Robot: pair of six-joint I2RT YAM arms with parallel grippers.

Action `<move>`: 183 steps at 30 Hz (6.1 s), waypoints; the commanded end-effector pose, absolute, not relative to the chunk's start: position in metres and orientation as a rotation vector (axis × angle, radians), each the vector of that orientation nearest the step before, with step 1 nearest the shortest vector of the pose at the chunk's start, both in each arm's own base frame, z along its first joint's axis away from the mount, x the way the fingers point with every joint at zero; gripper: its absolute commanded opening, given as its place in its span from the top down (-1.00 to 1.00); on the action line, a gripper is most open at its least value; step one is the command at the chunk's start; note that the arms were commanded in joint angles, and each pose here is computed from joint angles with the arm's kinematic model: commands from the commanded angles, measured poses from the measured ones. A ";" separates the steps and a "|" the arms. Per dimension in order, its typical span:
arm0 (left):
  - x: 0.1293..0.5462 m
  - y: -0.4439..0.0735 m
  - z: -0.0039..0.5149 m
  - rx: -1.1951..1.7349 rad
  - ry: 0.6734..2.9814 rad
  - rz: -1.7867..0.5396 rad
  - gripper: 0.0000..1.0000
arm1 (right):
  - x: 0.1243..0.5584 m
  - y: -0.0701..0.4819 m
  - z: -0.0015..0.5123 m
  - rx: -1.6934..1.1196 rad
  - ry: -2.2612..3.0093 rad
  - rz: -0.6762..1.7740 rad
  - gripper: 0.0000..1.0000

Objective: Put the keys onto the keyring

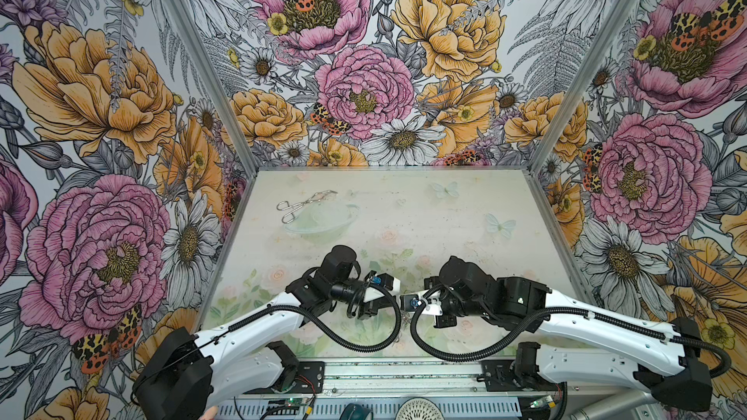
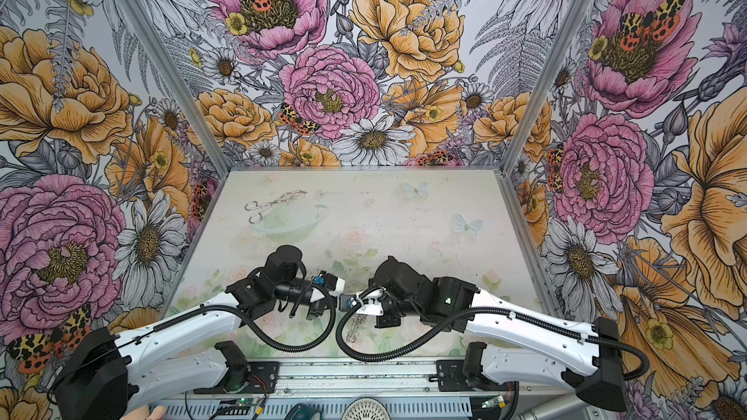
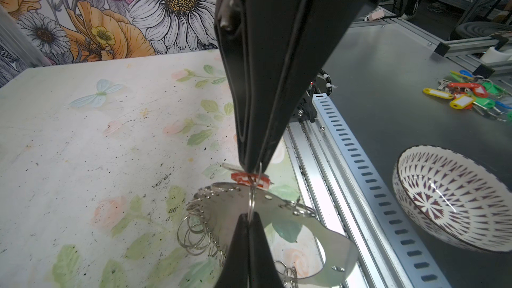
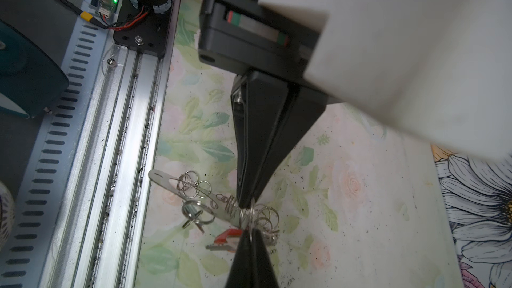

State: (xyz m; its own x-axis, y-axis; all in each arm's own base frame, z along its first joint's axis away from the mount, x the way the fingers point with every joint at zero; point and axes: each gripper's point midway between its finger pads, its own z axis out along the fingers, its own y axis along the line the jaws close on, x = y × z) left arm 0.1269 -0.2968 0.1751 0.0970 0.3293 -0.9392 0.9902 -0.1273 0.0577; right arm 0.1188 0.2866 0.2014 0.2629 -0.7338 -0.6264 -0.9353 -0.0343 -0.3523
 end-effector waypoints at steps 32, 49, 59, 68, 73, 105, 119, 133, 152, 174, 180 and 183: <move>0.116 -0.299 0.191 1.596 1.178 -1.049 1.00 | 0.111 0.296 0.199 -1.817 1.525 0.488 1.00; 0.113 -0.302 0.185 1.645 1.184 -1.022 1.00 | 0.121 0.290 0.202 -1.778 1.602 0.487 0.86; 0.112 -0.303 0.185 1.653 1.178 -1.017 1.00 | 0.128 0.290 0.204 -1.784 1.622 0.464 0.84; 0.112 -0.305 0.184 1.660 1.177 -1.020 1.00 | 0.124 0.295 0.205 -1.795 1.615 0.505 0.90; 0.111 -0.307 0.185 1.668 1.167 -1.023 1.00 | 0.126 0.300 0.203 -1.802 1.623 0.512 0.97; 0.103 -0.307 0.202 1.644 1.065 -1.043 1.00 | 0.126 0.304 0.200 -1.723 1.644 0.625 0.82; 0.116 -0.304 0.204 1.569 1.092 -0.996 1.00 | 0.134 0.301 0.194 -1.677 1.694 0.589 0.57; 0.134 -0.299 0.198 1.503 1.157 -0.932 1.00 | 0.159 0.278 0.227 -1.496 1.711 0.439 0.38; 0.145 -0.294 0.197 1.463 1.185 -0.867 1.00 | 0.135 0.289 0.213 -1.616 1.722 0.599 0.66; 0.144 -0.297 0.195 1.473 1.197 -0.900 1.00 | 0.142 0.298 0.211 -1.625 1.733 0.582 0.86; 0.143 -0.299 0.194 1.481 1.202 -0.914 1.00 | 0.144 0.299 0.211 -1.621 1.735 0.570 0.92; 0.143 -0.299 0.194 1.483 1.203 -0.918 1.00 | 0.145 0.300 0.210 -1.621 1.736 0.570 0.97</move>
